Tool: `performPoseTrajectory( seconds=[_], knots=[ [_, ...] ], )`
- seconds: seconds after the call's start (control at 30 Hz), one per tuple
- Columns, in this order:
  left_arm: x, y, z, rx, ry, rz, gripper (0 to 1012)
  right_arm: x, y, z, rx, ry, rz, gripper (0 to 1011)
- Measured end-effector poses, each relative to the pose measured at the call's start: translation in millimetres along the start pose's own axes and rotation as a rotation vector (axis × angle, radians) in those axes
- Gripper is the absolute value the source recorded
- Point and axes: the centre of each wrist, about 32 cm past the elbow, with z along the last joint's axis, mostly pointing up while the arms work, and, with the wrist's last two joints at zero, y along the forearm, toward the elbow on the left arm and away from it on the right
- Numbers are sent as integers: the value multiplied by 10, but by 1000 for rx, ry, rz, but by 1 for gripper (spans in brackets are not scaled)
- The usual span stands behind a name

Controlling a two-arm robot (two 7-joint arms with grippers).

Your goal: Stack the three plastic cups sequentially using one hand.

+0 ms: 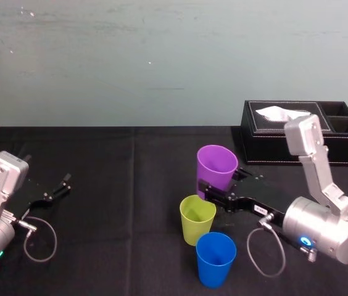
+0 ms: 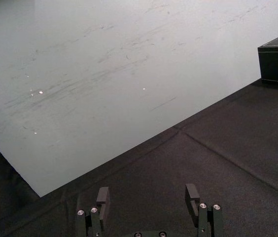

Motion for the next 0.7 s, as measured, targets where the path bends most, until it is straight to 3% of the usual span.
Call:
performPoseTrajectory(
  seconds=[0.2, 0.7],
  knots=[
    [0, 0, 0, 0, 0, 0, 1000, 10, 105, 16, -12, -9, 21, 707],
    [0, 0, 0, 0, 0, 0, 1000, -5, 174, -33, -37, -16, 40, 707]
  ],
)
